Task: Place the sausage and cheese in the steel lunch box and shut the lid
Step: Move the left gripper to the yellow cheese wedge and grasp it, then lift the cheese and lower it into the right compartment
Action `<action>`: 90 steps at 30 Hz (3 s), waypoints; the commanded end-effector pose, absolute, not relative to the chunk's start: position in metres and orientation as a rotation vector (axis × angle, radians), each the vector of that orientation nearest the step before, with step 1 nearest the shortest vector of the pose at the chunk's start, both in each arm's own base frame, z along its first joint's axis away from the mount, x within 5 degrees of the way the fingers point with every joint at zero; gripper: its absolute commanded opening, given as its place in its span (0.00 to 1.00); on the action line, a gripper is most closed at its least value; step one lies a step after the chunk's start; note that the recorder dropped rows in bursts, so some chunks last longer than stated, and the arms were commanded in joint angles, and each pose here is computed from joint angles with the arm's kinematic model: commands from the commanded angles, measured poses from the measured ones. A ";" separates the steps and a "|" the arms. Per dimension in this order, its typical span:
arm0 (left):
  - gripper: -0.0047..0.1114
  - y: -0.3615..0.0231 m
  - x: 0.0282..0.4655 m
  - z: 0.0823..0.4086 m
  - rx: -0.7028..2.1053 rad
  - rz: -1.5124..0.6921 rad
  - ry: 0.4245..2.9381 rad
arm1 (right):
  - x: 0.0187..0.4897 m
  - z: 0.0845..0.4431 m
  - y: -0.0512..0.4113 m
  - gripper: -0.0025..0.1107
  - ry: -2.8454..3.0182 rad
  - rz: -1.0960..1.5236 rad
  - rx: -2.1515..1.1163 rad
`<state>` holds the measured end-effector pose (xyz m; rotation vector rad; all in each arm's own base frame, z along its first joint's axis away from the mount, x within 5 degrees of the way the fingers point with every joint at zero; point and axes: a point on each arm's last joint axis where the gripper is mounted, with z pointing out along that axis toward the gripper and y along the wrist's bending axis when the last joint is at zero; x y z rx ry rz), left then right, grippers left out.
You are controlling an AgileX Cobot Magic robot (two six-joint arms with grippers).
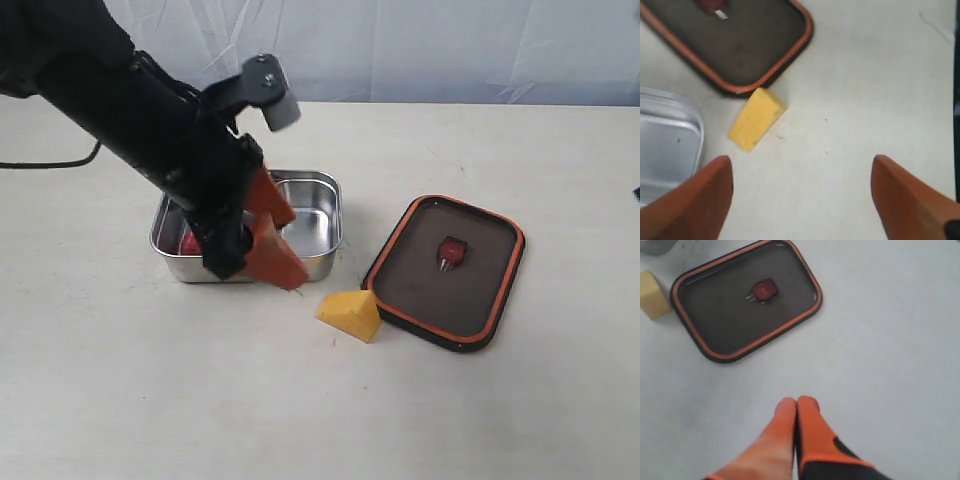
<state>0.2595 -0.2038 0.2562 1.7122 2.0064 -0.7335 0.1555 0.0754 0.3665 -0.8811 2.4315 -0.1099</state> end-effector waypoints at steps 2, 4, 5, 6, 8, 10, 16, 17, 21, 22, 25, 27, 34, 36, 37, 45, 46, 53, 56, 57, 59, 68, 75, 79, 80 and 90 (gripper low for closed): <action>0.67 -0.227 0.247 0.252 1.969 -0.537 1.614 | 0.137 0.381 0.058 0.02 2.378 -0.127 -0.783; 0.67 -0.233 0.249 0.252 1.954 -0.474 1.571 | 0.135 0.383 0.057 0.02 2.375 -0.118 -0.762; 0.67 -0.236 0.249 0.250 1.959 -0.462 1.558 | 0.133 0.384 0.056 0.02 2.369 -0.116 -0.759; 0.67 -0.238 0.249 0.247 1.975 -0.457 1.544 | 0.132 0.385 0.055 0.02 2.365 -0.112 -0.757; 0.67 -0.242 0.249 0.239 2.005 -0.457 1.533 | 0.130 0.386 0.054 0.02 2.358 -0.109 -0.751; 0.66 -0.246 0.250 0.227 2.035 -0.473 1.545 | 0.129 0.386 0.054 0.02 2.354 -0.106 -0.746; 0.66 -0.252 0.257 0.190 2.101 -0.525 1.604 | 0.129 0.386 0.054 0.02 2.356 -0.100 -0.744; 0.66 -0.253 0.257 0.186 2.113 -0.529 1.604 | 0.129 0.386 0.054 0.02 2.356 -0.100 -0.744; 0.64 -0.256 0.259 0.177 2.128 -0.544 1.569 | 0.129 0.386 0.054 0.02 2.355 -0.105 -0.743; 0.64 -0.257 0.260 0.174 2.137 -0.538 1.555 | 0.129 0.386 0.054 0.02 2.355 -0.105 -0.743; 0.64 -0.258 0.264 0.166 2.130 -0.513 1.561 | 0.129 0.386 0.054 0.02 2.355 -0.105 -0.743; 0.64 -0.259 0.266 0.161 2.136 -0.501 1.552 | 0.129 0.386 0.054 0.02 2.355 -0.105 -0.743; 0.64 -0.264 0.268 0.161 2.155 -0.438 1.410 | 0.129 0.386 0.054 0.02 2.356 -0.104 -0.741; 0.64 -0.268 0.267 0.161 2.161 -0.410 1.382 | 0.129 0.386 0.054 0.02 2.356 -0.104 -0.741; 0.64 -0.270 0.266 0.161 2.164 -0.401 1.372 | 0.129 0.386 0.054 0.02 2.356 -0.104 -0.741; 0.64 -0.282 0.259 0.161 2.207 -0.291 1.285 | 0.129 0.386 0.054 0.02 2.360 -0.098 -0.724; 0.64 -0.282 0.259 0.161 2.207 -0.291 1.285 | 0.129 0.386 0.054 0.02 2.360 -0.098 -0.724; 0.64 -0.282 0.260 0.146 2.238 -0.300 1.305 | 0.129 0.386 0.054 0.02 2.363 -0.089 -0.722; 0.64 -0.282 0.260 0.140 2.248 -0.307 1.315 | 0.128 0.386 0.054 0.02 2.363 -0.087 -0.722; 0.64 -0.282 0.261 0.139 2.251 -0.309 1.318 | 0.128 0.386 0.054 0.02 2.363 -0.087 -0.722; 0.64 -0.282 0.261 0.135 2.254 -0.308 1.324 | 0.128 0.386 0.054 0.02 2.363 -0.087 -0.722; 0.49 -0.283 0.263 0.129 2.244 -0.301 1.347 | 0.128 0.386 0.054 0.02 2.363 -0.087 -0.722; 0.14 -0.283 0.261 0.127 2.261 -0.331 1.347 | 0.129 0.387 0.053 0.02 2.359 -0.106 -0.721; 0.04 -0.287 0.253 0.137 2.280 -0.331 1.292 | 0.129 0.387 0.053 0.02 2.359 -0.106 -0.721; 0.04 -0.290 0.251 0.141 2.279 -0.323 1.274 | 0.129 0.387 0.053 0.02 2.359 -0.106 -0.721; 0.04 -0.297 0.244 0.163 2.240 -0.244 1.210 | 0.128 0.386 0.055 0.02 2.367 -0.073 -0.717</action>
